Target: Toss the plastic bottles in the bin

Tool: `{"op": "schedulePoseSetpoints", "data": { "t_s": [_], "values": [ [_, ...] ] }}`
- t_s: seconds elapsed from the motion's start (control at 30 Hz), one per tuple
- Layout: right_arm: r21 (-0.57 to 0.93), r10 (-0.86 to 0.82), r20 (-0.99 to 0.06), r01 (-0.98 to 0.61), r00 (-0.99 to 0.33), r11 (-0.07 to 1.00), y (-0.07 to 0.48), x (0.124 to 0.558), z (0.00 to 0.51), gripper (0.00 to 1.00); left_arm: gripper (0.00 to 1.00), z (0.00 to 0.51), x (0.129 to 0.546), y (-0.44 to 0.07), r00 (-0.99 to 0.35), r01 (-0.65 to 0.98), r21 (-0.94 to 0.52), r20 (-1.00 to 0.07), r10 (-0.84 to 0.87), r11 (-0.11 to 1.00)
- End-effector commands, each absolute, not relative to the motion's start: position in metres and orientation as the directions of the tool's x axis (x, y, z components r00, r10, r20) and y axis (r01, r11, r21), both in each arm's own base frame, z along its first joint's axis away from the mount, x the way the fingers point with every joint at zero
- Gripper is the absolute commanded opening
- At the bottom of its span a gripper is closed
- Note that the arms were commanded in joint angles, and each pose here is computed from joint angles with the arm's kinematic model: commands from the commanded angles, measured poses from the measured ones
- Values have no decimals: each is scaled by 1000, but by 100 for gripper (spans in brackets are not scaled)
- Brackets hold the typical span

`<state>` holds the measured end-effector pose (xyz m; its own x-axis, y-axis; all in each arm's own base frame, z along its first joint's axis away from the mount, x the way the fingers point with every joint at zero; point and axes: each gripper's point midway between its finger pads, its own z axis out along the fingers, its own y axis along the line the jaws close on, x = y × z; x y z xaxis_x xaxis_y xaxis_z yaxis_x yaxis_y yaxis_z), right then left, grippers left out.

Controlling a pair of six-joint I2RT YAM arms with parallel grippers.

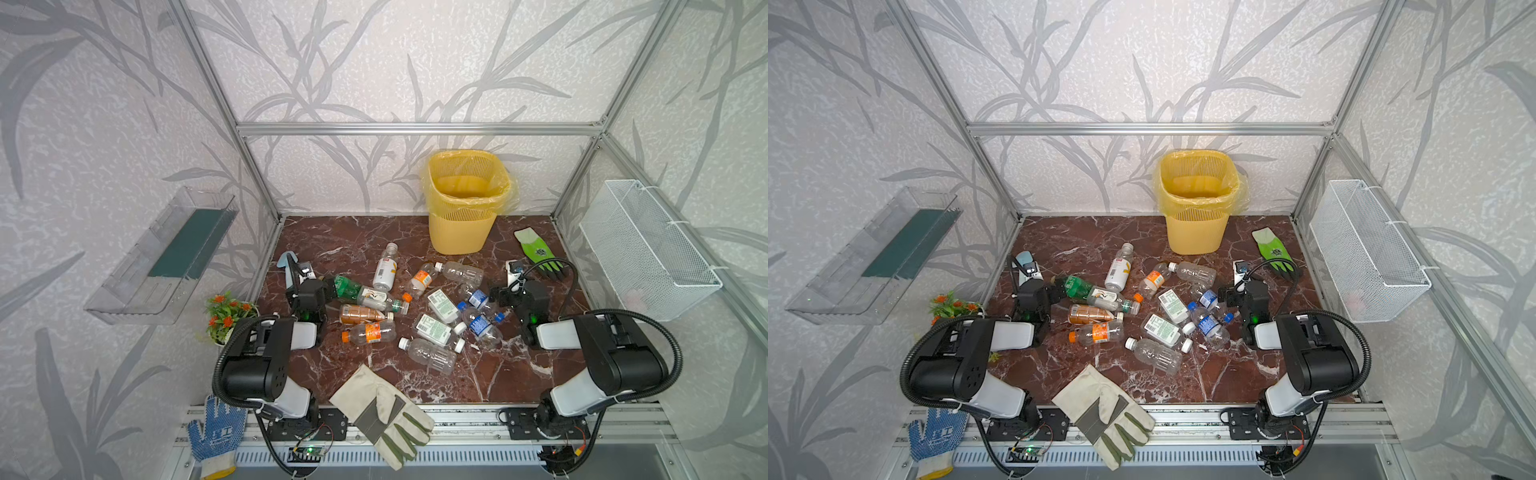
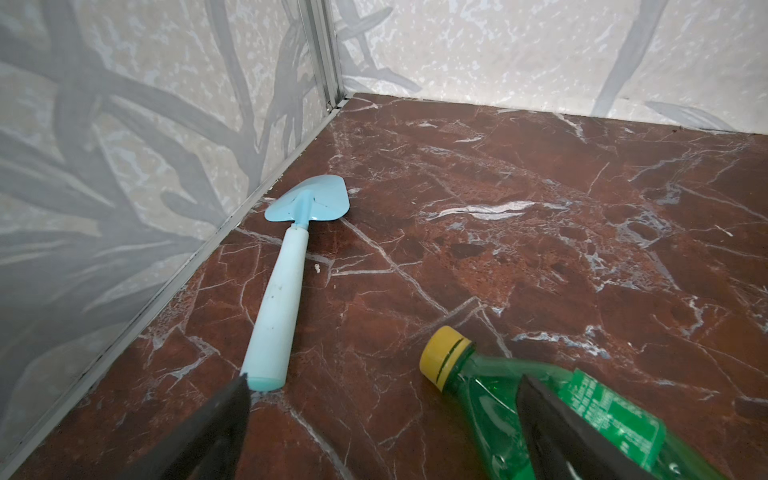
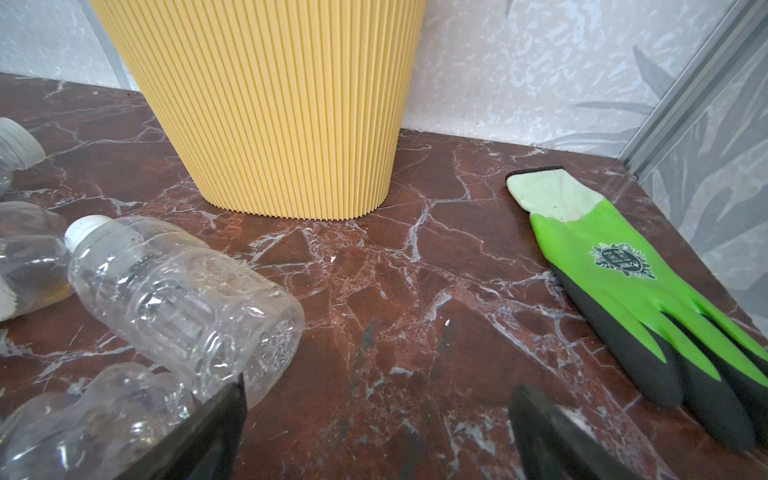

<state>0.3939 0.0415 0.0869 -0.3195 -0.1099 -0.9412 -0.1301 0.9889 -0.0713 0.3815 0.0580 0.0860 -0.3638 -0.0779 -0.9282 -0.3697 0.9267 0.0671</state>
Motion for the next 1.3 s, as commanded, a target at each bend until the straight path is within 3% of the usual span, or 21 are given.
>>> {"op": "schedulePoseSetpoints", "data": {
  "t_s": [0.0, 1.17, 1.23, 1.27],
  "values": [
    [-73, -110, -946, -128, -306, 989, 41, 398, 92, 99, 99, 96, 386, 60, -341, -372, 60, -937, -77, 926],
    [-26, -70, -949, -146, -308, 989, 38, 398, 93, 99, 99, 96, 386, 60, -342, -372, 61, -937, -76, 926],
    [-27, -71, -949, -147, -308, 989, 38, 398, 93, 81, 99, 96, 386, 59, -342, -371, 60, -936, -76, 927],
    [-26, -70, -949, -147, -308, 989, 38, 398, 93, 76, 99, 96, 386, 59, -343, -370, 60, -936, -76, 927]
  ]
}}
